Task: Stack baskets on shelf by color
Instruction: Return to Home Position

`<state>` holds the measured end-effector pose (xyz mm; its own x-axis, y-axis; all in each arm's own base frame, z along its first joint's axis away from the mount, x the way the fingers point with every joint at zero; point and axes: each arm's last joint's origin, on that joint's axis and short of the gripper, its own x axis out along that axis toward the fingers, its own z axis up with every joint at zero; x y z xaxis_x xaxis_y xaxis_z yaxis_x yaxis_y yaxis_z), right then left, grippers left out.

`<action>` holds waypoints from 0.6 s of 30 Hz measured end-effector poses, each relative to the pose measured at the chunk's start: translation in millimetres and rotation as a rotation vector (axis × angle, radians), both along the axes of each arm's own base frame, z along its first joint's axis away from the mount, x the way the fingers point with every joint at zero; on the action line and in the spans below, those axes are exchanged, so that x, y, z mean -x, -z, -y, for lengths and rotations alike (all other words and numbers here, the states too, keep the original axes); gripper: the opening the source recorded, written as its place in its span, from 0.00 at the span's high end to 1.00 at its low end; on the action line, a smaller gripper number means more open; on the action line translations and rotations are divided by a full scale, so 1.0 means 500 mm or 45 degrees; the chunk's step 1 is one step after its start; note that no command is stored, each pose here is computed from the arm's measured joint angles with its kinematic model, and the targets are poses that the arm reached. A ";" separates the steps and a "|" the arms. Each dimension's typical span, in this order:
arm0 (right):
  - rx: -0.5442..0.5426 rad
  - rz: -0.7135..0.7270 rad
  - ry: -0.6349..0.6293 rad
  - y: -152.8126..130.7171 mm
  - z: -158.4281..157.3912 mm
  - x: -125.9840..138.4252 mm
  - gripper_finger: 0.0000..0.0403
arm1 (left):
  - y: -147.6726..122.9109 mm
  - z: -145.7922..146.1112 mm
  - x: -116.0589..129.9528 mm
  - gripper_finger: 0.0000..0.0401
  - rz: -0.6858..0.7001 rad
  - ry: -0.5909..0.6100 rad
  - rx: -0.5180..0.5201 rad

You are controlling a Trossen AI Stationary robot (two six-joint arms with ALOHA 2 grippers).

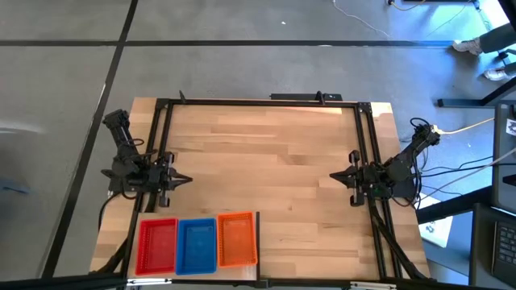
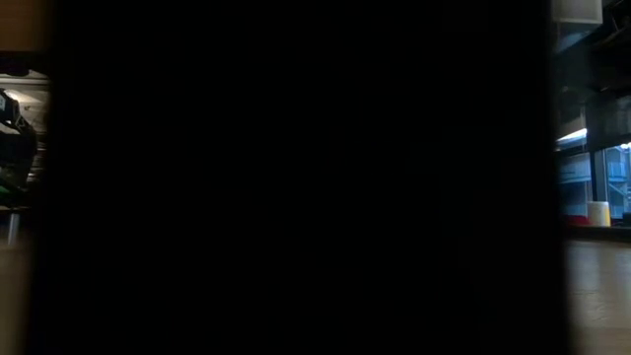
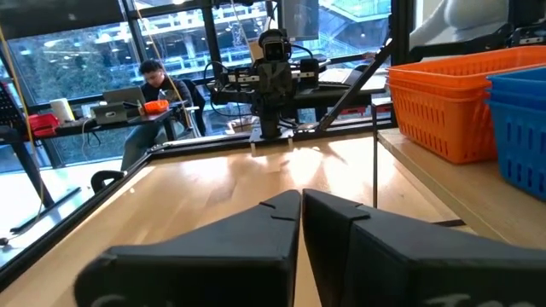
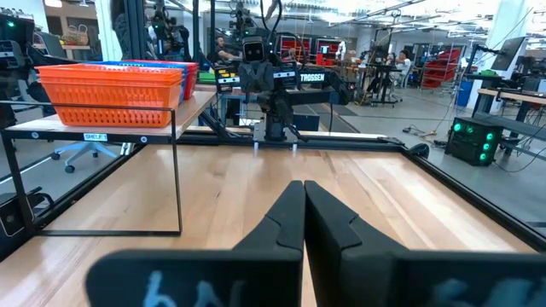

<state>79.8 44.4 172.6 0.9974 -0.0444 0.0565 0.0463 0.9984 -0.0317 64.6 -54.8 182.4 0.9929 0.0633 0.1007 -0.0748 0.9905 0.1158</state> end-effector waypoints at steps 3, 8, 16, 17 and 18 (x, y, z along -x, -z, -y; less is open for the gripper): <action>0.000 0.000 0.000 0.000 0.000 0.000 1.00 | 0.000 0.000 0.000 0.97 0.000 0.000 0.000; 0.000 0.000 0.000 0.000 0.000 0.000 1.00 | 0.000 0.000 0.000 0.95 0.000 0.000 0.000; 0.000 0.000 0.000 0.000 0.000 0.000 1.00 | 0.000 0.000 0.000 0.95 0.000 0.000 0.000; 0.000 0.000 0.000 0.000 0.000 0.000 1.00 | 0.000 0.000 0.000 0.96 0.000 0.000 0.000; 0.000 0.000 0.000 0.000 0.000 0.000 1.00 | 0.000 0.000 0.000 0.96 0.000 0.000 0.000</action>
<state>79.7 44.4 172.6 0.9974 -0.0443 0.0565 0.0461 0.9984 -0.0317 64.6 -54.8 182.4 0.9929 0.0632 0.1007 -0.0748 0.9905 0.1158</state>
